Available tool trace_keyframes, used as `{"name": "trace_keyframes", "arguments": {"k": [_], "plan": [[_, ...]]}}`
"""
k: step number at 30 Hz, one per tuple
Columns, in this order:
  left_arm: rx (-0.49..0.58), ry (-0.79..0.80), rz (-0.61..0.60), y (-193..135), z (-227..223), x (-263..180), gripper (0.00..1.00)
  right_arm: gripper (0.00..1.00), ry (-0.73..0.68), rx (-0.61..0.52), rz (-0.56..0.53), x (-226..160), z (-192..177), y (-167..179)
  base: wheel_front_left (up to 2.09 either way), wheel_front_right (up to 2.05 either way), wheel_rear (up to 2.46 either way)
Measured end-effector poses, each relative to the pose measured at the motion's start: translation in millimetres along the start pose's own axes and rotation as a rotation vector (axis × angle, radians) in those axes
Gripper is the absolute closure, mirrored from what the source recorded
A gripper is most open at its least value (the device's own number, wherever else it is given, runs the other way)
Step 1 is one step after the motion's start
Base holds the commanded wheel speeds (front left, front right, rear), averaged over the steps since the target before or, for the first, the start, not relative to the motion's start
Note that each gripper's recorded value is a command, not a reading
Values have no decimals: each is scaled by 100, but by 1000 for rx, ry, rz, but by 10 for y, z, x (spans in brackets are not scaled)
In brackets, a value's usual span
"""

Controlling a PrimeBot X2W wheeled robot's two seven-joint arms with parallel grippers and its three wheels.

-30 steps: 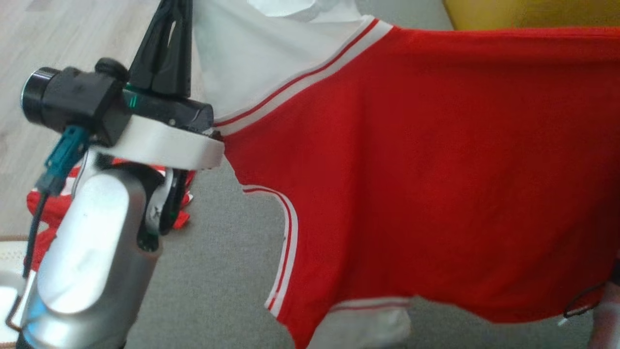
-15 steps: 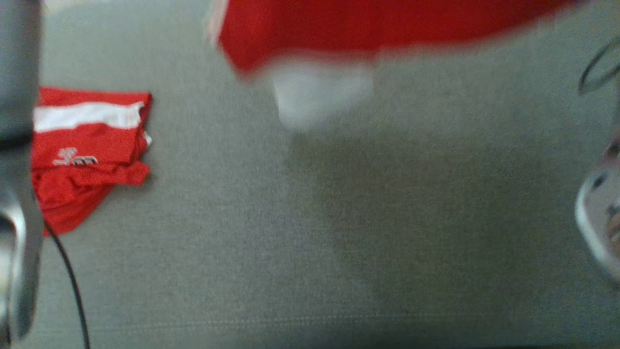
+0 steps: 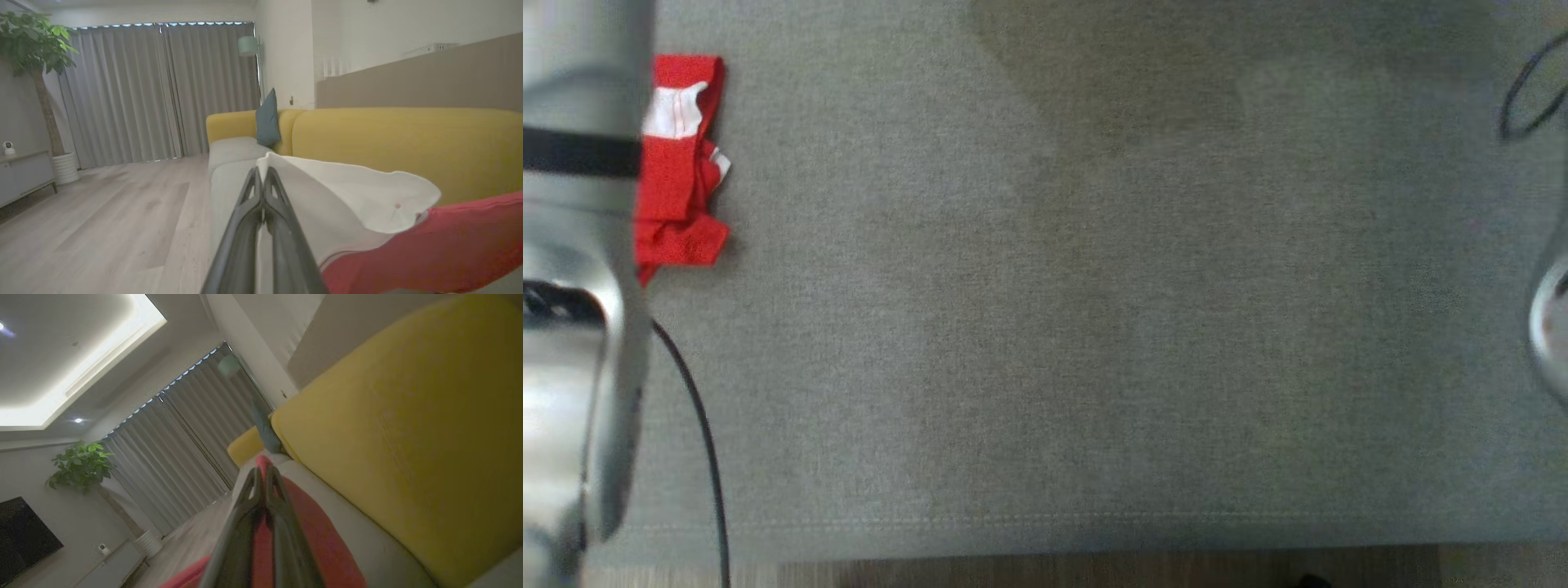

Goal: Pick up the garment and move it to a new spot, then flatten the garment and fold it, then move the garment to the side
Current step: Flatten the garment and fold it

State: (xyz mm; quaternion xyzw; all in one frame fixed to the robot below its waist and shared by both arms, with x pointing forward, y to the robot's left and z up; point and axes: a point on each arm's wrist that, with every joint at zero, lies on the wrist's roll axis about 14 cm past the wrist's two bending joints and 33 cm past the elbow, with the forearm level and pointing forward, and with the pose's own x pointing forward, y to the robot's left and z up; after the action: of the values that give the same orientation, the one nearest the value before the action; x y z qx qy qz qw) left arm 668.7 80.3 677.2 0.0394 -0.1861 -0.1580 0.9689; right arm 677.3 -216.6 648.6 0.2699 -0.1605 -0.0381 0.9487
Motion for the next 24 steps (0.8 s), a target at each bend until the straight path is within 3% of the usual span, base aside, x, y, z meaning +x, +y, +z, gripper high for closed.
{"name": "trace_keyframes", "arguments": {"k": [5,8,17,24], "plan": [[10,119,-46,-139,-578,-346,100,100,240,-19,-119,-493,-941,-559,0,0,0],[21,168,-86,-251,-767,-610,100,100,326,-19,-177,-765,-1165,-798,0,0,0],[84,209,-167,-388,-707,-1361,100,100,391,-88,-222,-1214,-912,-1105,0,0,0],[146,227,-234,-529,-570,-1827,100,100,532,-175,-216,-1620,-830,-1201,0,0,0]]}}
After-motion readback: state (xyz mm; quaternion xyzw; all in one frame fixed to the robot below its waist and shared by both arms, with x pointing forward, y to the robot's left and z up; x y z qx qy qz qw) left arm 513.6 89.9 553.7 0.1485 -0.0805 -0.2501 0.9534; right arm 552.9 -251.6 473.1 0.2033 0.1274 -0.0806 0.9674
